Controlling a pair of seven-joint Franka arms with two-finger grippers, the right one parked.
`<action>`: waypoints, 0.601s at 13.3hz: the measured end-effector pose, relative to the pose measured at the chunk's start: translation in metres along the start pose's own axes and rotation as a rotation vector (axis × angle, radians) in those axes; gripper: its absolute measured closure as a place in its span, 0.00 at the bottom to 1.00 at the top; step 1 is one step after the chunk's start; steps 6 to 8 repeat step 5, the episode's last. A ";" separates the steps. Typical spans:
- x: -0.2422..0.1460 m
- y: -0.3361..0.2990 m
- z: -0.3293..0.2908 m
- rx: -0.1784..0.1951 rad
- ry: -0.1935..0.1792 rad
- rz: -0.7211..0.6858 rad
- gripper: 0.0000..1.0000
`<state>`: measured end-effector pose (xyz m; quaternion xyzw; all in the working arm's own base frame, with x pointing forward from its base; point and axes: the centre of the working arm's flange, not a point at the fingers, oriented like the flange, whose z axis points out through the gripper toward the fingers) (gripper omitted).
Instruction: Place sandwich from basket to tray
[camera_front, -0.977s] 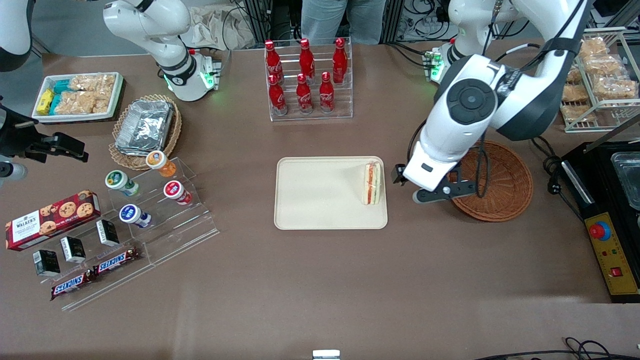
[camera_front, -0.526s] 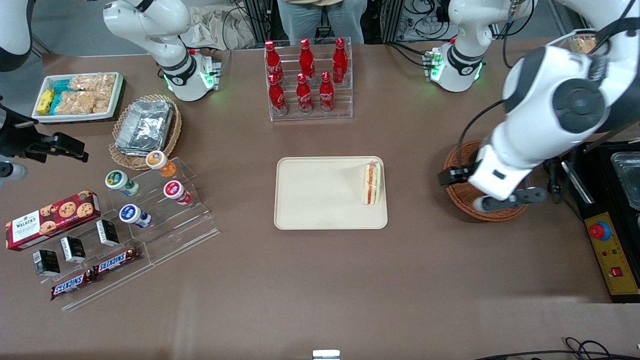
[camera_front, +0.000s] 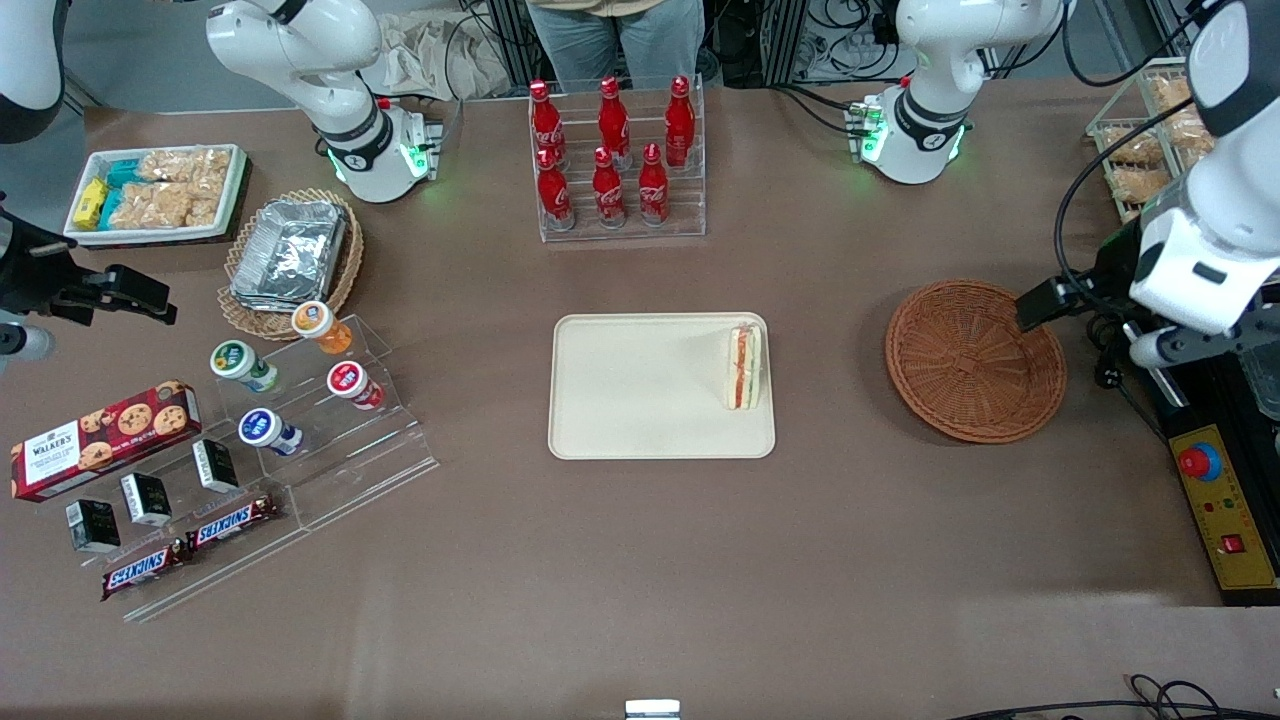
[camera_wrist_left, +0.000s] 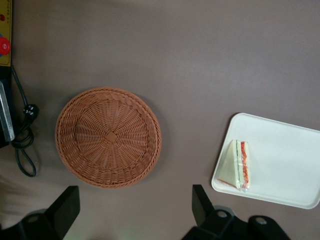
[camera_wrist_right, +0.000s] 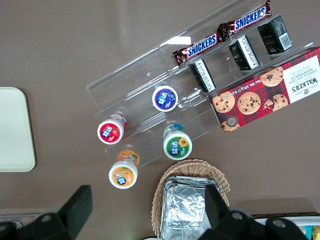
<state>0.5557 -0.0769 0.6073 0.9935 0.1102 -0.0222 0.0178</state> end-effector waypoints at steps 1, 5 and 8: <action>-0.009 0.001 -0.003 -0.008 0.001 0.003 0.00; -0.022 -0.010 -0.013 -0.026 0.011 -0.002 0.00; -0.022 -0.010 -0.013 -0.026 0.011 -0.002 0.00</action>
